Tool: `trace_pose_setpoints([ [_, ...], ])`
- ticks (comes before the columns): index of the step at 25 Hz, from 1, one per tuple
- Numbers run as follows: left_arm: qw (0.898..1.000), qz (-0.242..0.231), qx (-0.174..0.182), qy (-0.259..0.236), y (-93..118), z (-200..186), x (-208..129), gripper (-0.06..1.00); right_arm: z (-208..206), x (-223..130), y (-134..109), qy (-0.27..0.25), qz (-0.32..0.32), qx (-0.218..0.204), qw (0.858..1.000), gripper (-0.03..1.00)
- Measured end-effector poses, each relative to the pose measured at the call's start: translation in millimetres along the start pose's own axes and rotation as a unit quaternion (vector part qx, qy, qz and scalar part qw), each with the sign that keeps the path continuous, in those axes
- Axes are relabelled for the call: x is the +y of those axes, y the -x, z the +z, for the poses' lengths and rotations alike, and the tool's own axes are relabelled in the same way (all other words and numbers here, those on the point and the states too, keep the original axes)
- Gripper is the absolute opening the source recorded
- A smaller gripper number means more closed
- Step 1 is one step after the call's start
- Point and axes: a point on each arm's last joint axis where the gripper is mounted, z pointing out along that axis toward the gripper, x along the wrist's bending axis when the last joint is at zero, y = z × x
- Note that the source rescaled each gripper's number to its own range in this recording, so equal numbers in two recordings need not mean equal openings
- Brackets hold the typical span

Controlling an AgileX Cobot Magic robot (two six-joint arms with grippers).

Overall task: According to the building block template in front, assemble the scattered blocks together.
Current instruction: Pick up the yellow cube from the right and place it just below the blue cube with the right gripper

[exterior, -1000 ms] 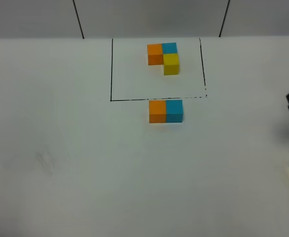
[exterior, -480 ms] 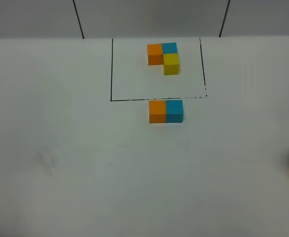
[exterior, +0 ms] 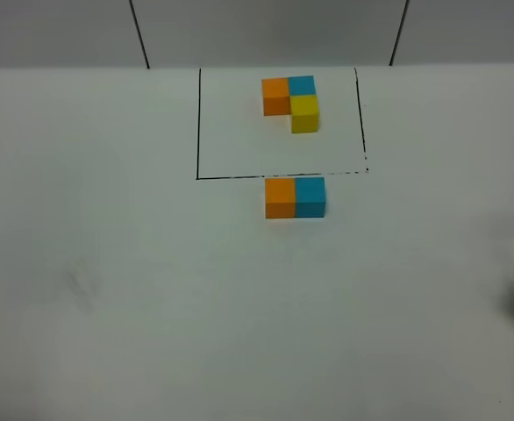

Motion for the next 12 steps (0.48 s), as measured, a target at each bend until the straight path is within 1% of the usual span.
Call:
trace_pose_setpoints([
  [6,1.0,0.0,0.0,0.0,0.0,0.0,0.0,0.7,13.2,-0.3,0.6,-0.016,0.002,0.002,1.0,0.79],
  [8,1.0,0.0,0.0,0.0,0.0,0.0,0.0,0.7,13.7,-0.8,0.4,-0.019,0.003,0.003,1.0,0.74],
  [10,1.0,0.0,0.0,0.0,0.0,0.0,0.0,0.7,13.7,-1.1,0.0,-0.021,0.007,0.005,1.0,0.6],
  [11,1.0,0.0,0.0,0.0,0.0,0.0,0.0,0.7,13.7,-1.5,-0.4,-0.023,0.01,0.007,1.0,0.46],
  [12,1.0,0.0,0.0,0.0,0.0,0.0,0.0,0.7,13.9,-1.8,-1.1,-0.025,0.012,0.01,1.0,0.3],
])
